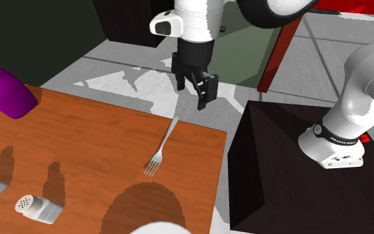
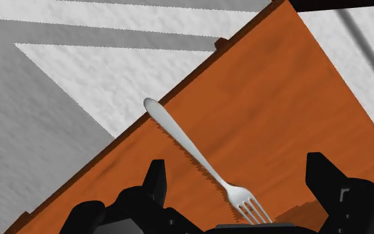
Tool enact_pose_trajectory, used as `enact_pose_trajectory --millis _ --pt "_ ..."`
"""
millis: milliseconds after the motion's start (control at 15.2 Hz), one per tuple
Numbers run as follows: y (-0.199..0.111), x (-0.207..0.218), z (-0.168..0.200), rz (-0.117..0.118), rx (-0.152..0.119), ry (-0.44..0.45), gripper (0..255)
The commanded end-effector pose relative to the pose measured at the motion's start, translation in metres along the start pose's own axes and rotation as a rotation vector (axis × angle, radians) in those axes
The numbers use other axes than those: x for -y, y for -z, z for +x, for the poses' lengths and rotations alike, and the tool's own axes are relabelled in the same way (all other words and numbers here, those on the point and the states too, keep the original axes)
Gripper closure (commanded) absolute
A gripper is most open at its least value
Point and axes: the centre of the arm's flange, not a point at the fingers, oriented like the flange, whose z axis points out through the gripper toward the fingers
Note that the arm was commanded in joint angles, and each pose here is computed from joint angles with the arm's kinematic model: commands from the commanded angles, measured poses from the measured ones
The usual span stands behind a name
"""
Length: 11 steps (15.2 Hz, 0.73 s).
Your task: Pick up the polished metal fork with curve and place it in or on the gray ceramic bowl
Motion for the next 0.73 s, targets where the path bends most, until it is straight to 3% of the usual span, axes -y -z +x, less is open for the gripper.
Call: enact_pose_trajectory --millis 0,660 --pt "-0.017 -0.003 0.021 0.007 0.003 0.069 0" --pt "-0.105 0.011 0.121 0.04 0.022 0.398 0"
